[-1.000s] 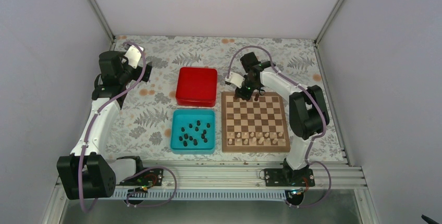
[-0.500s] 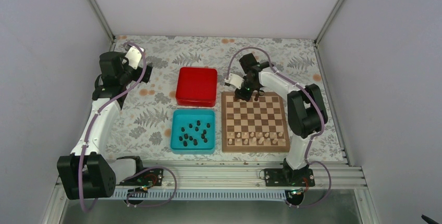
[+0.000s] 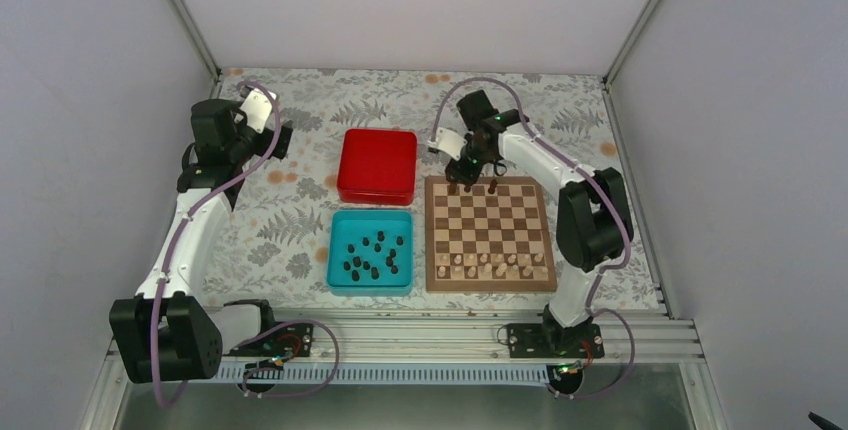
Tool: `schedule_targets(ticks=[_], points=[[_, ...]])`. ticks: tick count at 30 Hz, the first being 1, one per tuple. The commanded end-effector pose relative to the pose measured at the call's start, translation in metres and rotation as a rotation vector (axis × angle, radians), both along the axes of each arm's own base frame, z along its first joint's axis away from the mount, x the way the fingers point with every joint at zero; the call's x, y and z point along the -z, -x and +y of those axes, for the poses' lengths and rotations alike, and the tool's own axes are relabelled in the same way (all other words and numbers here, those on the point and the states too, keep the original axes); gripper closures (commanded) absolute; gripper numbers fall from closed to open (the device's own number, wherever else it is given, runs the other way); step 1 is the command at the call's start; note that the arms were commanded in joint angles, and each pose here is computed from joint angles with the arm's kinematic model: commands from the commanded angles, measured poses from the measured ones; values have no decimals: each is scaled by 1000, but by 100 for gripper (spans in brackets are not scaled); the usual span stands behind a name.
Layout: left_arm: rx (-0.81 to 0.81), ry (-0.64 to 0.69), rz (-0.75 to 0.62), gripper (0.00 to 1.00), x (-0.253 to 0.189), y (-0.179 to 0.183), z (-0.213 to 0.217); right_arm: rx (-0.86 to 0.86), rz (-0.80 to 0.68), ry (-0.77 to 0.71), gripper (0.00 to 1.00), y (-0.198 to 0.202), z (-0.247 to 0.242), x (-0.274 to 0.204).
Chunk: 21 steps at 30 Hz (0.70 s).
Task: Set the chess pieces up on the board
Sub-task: Place the chess piece on the chessboard, then pick up the chess piece from the storage box.
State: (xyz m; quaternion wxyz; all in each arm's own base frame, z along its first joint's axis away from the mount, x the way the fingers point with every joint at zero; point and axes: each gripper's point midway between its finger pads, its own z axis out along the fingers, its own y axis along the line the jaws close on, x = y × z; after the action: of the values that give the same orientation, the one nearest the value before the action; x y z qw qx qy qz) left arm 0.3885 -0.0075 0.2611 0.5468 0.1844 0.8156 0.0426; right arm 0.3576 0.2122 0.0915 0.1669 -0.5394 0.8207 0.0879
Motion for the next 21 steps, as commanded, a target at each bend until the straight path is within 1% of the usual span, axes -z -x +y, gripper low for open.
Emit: schedule_targets(ticks=[1, 6, 8, 13, 17, 21], points=[[9, -6, -26, 0, -5, 0, 0, -68, -106, -37, 55, 10, 37, -58], [8, -6, -25, 0, -5, -1, 0, -240, -120, -3, 53, 59, 100, -68], [7, -7, -27, 0, -6, 0, 0, -306, -118, 21, 53, 78, 121, -64], [3, -7, -29, 0, -8, 0, 1, -428, -106, 59, 54, 112, 161, -50], [1, -8, -30, 0, -8, 0, 1, -457, -65, 94, 58, 118, 172, -23], [0, -8, -27, 0, -7, 0, 2, -455, -36, 132, 58, 118, 169, 2]])
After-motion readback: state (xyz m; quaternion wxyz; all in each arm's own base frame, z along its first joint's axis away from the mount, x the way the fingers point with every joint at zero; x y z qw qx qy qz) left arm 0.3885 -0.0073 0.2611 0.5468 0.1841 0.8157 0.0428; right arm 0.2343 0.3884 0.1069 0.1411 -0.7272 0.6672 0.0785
